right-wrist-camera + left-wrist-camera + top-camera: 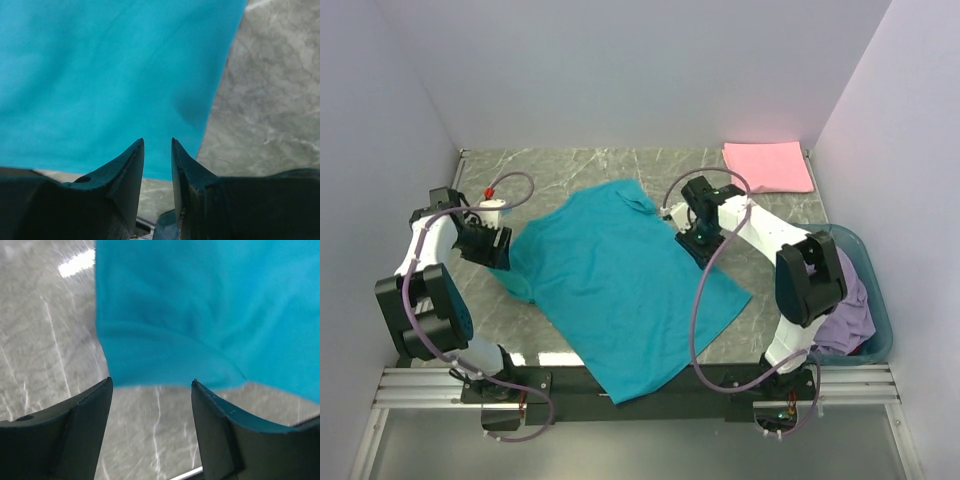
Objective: Fold and stack the t-shirts
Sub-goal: Flatten the tshirt out
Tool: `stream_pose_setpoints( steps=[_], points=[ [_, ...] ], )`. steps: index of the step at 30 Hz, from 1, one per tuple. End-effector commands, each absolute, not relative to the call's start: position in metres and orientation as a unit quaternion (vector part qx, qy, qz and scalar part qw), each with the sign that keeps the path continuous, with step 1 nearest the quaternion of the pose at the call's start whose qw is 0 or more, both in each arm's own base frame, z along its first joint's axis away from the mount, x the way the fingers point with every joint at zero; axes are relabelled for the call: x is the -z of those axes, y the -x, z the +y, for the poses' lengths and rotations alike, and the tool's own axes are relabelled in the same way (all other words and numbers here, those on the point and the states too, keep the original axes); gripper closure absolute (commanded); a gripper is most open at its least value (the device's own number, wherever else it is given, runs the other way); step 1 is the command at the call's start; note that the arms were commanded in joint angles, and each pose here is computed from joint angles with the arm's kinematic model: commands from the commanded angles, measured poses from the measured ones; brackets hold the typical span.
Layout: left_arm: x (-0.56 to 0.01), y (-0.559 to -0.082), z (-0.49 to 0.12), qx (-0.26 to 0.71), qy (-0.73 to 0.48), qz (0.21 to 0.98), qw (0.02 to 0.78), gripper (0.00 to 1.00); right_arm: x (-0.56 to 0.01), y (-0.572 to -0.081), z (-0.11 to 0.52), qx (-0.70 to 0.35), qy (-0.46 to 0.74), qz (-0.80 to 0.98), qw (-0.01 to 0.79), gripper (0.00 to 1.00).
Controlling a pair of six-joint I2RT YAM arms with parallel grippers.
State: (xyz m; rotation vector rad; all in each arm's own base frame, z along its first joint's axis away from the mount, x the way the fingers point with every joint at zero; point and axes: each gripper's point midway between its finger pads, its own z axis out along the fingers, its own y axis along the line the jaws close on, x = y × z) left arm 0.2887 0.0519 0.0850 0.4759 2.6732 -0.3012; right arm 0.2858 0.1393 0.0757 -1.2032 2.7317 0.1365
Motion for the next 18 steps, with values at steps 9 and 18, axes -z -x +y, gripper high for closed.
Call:
stream_pose_setpoints(
  steps=[9,18],
  points=[
    [-0.115,-0.302,0.023,0.127,-0.253,0.928,0.244,0.39,-0.01,-0.357,0.13,0.085,0.419,0.901,0.074,0.82],
    [-0.069,-0.344,0.003,0.131,-0.244,0.936,0.216,0.55,-0.017,-0.431,0.139,0.16,0.417,0.886,0.121,0.85]
  ],
)
